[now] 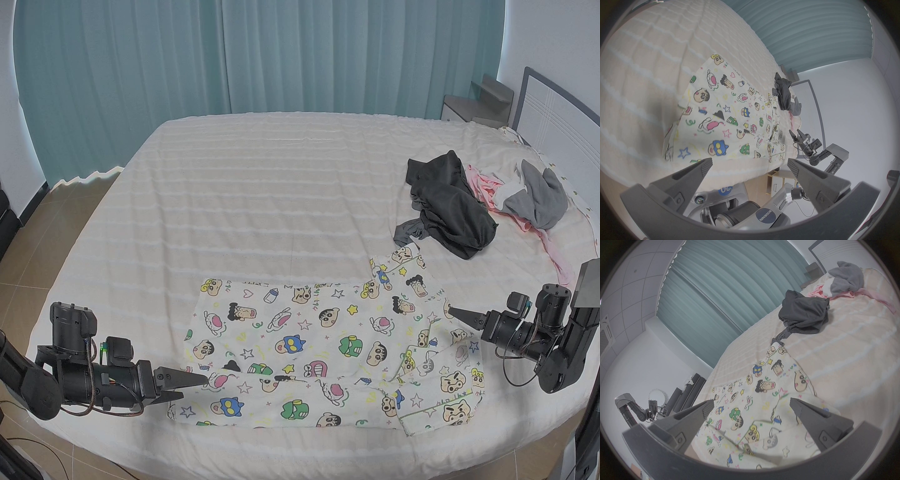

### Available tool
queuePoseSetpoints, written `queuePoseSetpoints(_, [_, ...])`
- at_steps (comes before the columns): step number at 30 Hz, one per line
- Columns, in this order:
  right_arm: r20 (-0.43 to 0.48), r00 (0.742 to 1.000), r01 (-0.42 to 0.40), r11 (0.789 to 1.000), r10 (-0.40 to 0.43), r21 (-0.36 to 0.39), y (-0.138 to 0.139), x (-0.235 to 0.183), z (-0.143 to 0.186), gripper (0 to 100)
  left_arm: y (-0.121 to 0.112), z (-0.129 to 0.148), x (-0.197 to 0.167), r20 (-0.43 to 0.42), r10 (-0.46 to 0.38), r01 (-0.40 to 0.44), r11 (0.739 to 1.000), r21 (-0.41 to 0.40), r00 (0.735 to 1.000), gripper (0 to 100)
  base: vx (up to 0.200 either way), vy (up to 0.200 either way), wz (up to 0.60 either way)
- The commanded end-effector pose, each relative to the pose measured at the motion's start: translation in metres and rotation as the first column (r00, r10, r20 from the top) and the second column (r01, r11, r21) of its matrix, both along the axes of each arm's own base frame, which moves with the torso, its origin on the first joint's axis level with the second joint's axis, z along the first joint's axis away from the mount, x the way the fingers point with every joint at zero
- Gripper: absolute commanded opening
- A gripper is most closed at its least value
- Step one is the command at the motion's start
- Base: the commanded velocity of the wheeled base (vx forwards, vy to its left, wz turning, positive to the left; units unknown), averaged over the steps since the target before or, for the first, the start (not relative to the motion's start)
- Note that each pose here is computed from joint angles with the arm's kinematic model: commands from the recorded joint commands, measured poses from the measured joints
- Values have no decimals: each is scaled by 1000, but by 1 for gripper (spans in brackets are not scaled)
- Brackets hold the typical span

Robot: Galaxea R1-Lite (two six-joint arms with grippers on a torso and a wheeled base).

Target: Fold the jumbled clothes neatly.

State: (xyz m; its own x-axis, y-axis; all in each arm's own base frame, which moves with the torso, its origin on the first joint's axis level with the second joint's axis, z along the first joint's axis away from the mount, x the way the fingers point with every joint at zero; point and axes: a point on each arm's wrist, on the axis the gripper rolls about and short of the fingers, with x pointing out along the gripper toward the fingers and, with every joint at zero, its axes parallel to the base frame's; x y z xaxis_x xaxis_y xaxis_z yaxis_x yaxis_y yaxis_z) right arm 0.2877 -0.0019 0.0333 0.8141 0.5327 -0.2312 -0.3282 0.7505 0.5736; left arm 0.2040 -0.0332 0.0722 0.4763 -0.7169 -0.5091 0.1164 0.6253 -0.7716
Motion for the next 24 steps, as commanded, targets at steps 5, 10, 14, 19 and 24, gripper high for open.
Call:
queuePoseSetpoints(5, [17, 1000, -12, 1000, 12, 0, 4, -1, 3, 100, 0, 0, 1, 11, 3, -3, 1000, 0, 1000, 100, 120, 0, 0])
queuePoseSetpoints(10, [14, 1000, -14, 1000, 14, 0, 4, -1, 3, 100, 2, 4, 5, 62, 19, -19, 1000, 4, 998, 100, 0, 0, 0])
queuePoseSetpoints(14, [9, 1000, -17, 1000, 17, 1, 5, -1, 2, 100, 0, 5, 36, 150, 95, -106, 992, 70, 984, 100, 0, 0, 0])
queuePoseSetpoints(19, [11, 1000, -26, 1000, 26, 1, 8, -3, 3, 100, -1, -6, 108, 268, 289, -346, 918, 195, 919, 100, 0, 0, 0])
queuePoseSetpoints(24, [1, 999, -34, 999, 34, 0, 11, -4, 1, 100, -2, -31, 152, 286, 230, -313, 905, 289, 930, 100, 0, 0, 0])
